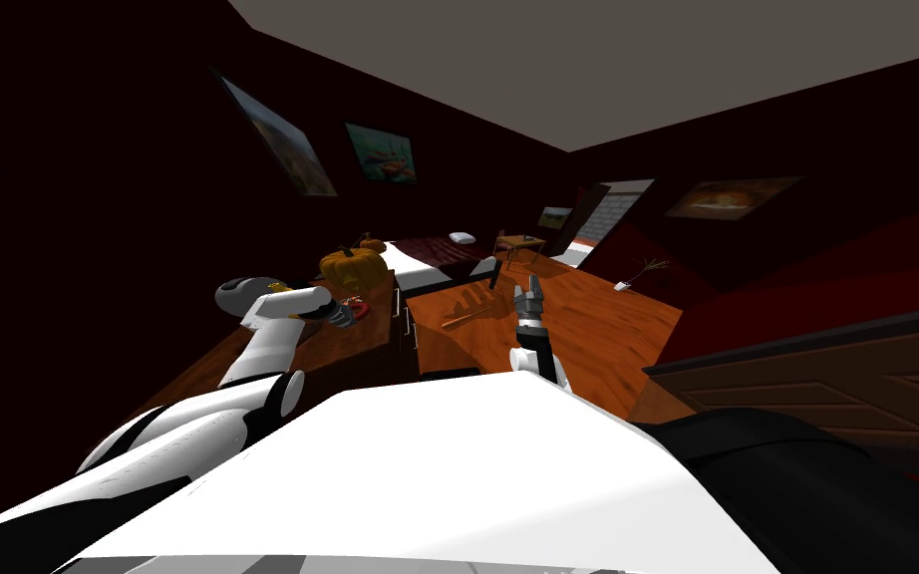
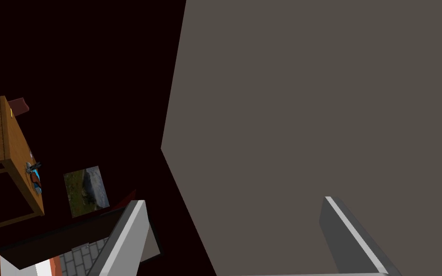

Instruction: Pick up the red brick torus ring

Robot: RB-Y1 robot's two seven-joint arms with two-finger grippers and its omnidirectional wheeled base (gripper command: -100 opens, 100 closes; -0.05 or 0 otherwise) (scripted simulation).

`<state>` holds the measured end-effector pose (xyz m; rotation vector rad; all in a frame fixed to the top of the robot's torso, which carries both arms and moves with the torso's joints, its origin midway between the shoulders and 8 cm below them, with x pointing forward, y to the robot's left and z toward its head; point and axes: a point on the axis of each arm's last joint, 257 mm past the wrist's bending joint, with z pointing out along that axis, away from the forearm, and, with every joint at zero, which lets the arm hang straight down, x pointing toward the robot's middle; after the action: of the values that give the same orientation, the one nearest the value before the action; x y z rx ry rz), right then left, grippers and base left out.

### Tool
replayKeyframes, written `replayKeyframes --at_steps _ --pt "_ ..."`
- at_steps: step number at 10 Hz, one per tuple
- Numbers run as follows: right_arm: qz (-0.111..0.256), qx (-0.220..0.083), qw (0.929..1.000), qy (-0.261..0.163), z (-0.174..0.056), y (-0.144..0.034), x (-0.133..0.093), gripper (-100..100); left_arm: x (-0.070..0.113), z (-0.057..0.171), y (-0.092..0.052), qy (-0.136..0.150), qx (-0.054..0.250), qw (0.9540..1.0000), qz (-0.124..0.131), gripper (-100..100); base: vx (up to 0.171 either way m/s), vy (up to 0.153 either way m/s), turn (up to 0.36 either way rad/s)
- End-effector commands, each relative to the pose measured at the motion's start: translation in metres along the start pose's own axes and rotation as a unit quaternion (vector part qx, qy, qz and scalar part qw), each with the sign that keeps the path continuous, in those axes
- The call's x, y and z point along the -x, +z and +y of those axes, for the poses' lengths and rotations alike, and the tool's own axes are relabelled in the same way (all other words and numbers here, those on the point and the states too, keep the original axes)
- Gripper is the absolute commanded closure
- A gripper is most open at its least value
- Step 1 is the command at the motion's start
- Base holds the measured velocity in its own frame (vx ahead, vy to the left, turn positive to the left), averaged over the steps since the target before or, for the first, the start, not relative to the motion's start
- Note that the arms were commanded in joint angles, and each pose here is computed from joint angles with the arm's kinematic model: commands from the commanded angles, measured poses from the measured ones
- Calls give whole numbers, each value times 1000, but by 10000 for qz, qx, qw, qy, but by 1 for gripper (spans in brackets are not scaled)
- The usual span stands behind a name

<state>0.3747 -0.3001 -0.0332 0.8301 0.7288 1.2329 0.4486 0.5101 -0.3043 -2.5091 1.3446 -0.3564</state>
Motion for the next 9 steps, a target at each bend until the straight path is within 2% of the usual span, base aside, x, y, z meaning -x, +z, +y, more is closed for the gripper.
replayKeyframes --at_steps 1,3,4,5,7,8,9 --pt "0 0 10000 0 0 0 0 0 0 0 0 0 0 10000 0 100 0 0 0" --pt "0 0 10000 0 0 0 0 0 0 0 0 1 -3 10000 0 100 0 0 0" --pt "0 0 10000 0 0 0 0 0 0 0 0 3 -2 10000 0 0 0 0 0" --pt "0 0 10000 0 0 0 0 0 -1 -3 -10 11 -2 10000 4 100 -13 -13 10" --pt "0 0 10000 0 0 0 0 0 -1 -6 -18 15 1 10000 5 100 -22 -17 8" --pt "0 0 10000 0 0 0 0 0 -1 -4 -15 18 -10 10000 7 100 -9 -6 2" --pt "0 0 10000 0 0 0 0 0 -1 -4 -16 16 1 10000 4 0 0 0 0"
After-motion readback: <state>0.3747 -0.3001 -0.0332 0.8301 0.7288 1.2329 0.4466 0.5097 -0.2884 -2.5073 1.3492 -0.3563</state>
